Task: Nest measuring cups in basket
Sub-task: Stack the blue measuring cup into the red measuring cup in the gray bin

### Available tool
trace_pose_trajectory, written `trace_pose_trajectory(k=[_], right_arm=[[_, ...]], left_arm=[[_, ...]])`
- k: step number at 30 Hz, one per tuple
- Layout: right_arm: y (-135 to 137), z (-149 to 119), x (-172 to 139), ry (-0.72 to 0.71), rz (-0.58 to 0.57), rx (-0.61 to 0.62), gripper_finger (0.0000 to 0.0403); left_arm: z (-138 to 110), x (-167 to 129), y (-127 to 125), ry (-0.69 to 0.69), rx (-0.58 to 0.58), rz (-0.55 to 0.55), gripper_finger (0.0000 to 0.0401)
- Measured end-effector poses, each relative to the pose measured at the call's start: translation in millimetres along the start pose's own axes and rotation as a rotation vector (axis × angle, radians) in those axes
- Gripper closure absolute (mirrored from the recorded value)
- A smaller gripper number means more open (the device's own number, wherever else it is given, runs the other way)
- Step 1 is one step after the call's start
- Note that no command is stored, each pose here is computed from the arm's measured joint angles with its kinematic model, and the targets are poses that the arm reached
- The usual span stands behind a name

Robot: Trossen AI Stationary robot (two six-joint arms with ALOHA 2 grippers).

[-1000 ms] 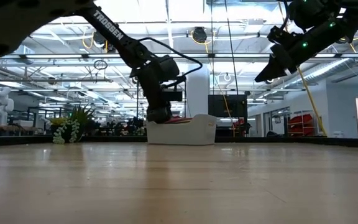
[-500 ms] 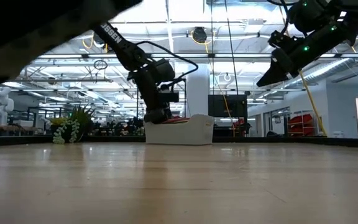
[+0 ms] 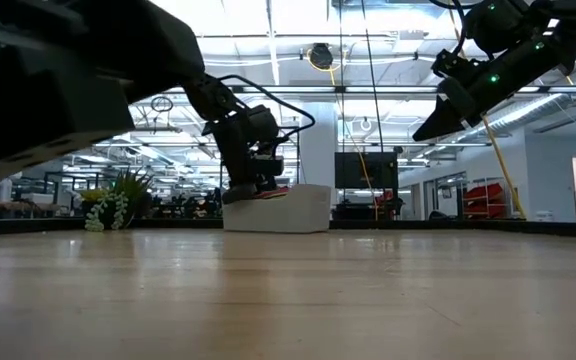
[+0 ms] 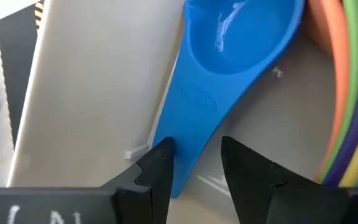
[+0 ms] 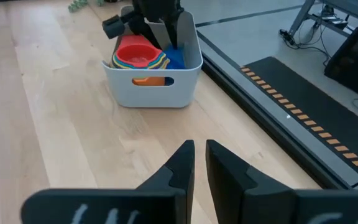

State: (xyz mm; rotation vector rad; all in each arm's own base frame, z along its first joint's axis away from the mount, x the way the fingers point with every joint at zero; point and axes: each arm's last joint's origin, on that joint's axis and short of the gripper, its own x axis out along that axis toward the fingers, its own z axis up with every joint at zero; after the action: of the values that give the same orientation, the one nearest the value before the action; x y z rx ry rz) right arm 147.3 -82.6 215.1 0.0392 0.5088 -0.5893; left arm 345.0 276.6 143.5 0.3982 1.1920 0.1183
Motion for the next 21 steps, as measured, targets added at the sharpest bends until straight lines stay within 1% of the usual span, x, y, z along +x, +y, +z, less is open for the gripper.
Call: trace_pose_trajectory(k=[3,5,7,11,12,16,18,21], right_arm=[[0.0,0.0,0.0,0.0,0.0,-0.002,0.0369],[0.0,0.0,0.0,0.0,0.0,-0.002,0.0369],[0.0,0.0,0.0,0.0,0.0,-0.002,0.0369],[0.0,0.0,0.0,0.0,0.0,-0.002,0.0369],[0.0,0.0,0.0,0.0,0.0,-0.002,0.0369],[0.1,-0.5,0.0,0.005,0.002,-0.003,0.0369],[0.8,-2.1,0.0,0.021,0.025,-0.004,0.0369],[1.1,-4.4,0.0,0.043,0.03,0.008,0.0369]], left_arm=[[0.0,0.4,-0.3,0.001,0.001,-0.001,0.0268],[0.6,0.8,-0.8,0.003,0.007,0.004,0.0281],[1.2,1.1,-0.7,0.001,0.015,0.01,0.0306],[5.5,1.0,-1.8,-0.012,0.027,0.027,0.0374],[7.6,0.5,-2.3,-0.021,0.03,0.03,0.0385],[14.2,0.5,-6.6,0.016,0.048,0.08,0.0389],[18.4,-1.1,-9.7,0.044,0.059,0.113,0.0392],[23.3,-6.0,-11.1,0.045,0.066,0.142,0.0394]])
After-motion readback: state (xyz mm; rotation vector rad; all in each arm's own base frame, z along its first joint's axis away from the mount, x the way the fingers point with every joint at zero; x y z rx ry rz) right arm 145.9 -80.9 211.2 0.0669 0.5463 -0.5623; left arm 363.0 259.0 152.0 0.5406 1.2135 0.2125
